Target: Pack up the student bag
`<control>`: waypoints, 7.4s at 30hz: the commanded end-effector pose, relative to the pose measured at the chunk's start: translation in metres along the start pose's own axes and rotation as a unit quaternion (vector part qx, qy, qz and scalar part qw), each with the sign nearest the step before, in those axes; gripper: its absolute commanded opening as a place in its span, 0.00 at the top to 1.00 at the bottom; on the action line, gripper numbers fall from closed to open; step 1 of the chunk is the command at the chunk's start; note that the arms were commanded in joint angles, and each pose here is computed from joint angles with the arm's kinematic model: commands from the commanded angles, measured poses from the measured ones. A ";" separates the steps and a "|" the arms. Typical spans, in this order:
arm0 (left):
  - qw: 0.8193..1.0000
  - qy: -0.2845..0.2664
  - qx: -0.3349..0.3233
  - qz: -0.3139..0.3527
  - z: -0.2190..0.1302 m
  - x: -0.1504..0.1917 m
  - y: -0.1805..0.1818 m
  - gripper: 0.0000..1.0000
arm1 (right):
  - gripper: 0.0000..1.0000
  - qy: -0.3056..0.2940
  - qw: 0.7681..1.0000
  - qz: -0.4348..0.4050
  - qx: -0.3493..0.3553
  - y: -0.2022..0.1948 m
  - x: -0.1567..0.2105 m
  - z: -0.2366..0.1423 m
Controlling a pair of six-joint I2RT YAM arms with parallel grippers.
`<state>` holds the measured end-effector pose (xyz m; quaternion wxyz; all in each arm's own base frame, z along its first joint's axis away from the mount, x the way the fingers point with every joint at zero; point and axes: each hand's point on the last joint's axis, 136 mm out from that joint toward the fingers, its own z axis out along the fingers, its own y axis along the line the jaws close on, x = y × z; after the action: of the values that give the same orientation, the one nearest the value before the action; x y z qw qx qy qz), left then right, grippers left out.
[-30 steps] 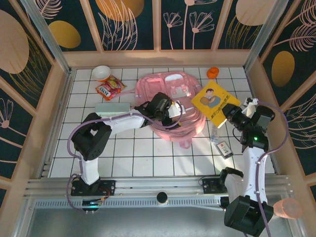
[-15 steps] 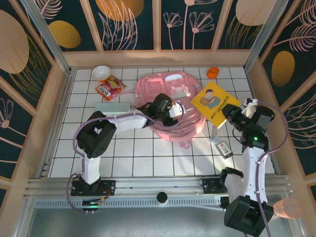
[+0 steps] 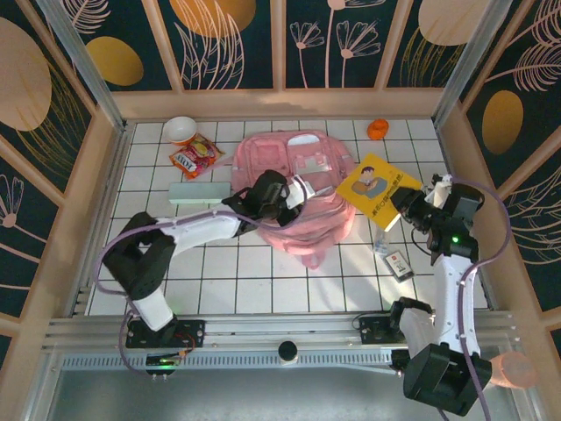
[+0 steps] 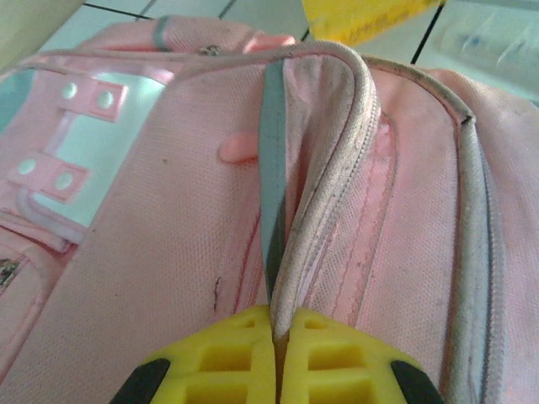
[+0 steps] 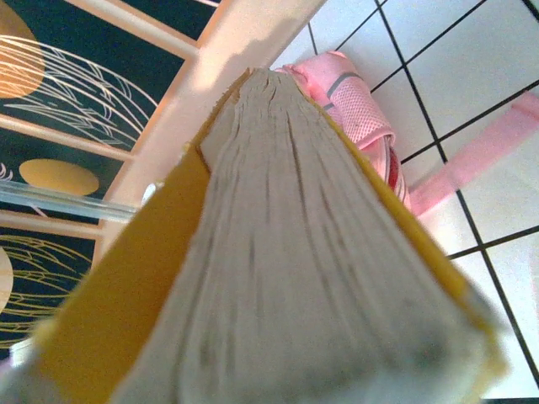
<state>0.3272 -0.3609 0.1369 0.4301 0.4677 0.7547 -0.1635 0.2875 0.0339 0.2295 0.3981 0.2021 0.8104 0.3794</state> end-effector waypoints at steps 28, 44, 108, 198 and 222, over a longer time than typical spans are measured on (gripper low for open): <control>0.942 -0.210 -0.050 -0.255 -0.088 -0.158 0.105 1.00 | 1.00 -0.012 0.989 0.123 -0.079 0.049 0.032 0.005; 0.936 -0.234 -0.001 -0.262 -0.088 -0.182 0.111 1.00 | 1.00 -0.077 0.959 0.203 -0.183 0.086 0.061 0.083; 0.996 -0.052 0.068 -0.017 -0.014 -0.021 0.026 1.00 | 0.44 -0.105 0.990 0.028 0.088 0.041 0.028 0.028; 0.879 -0.222 -0.022 -0.421 -0.114 0.080 0.105 0.33 | 1.00 0.151 0.559 -0.780 -0.238 0.240 0.090 0.087; 0.897 -0.212 0.026 -0.387 -0.100 0.062 0.091 1.00 | 1.00 0.145 0.602 -0.770 -0.155 0.203 0.088 0.118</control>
<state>0.3586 -0.2024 0.1269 0.4535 0.0509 0.7954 -0.3988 0.3118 0.2681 0.2728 0.3768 -0.6545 0.6460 0.1114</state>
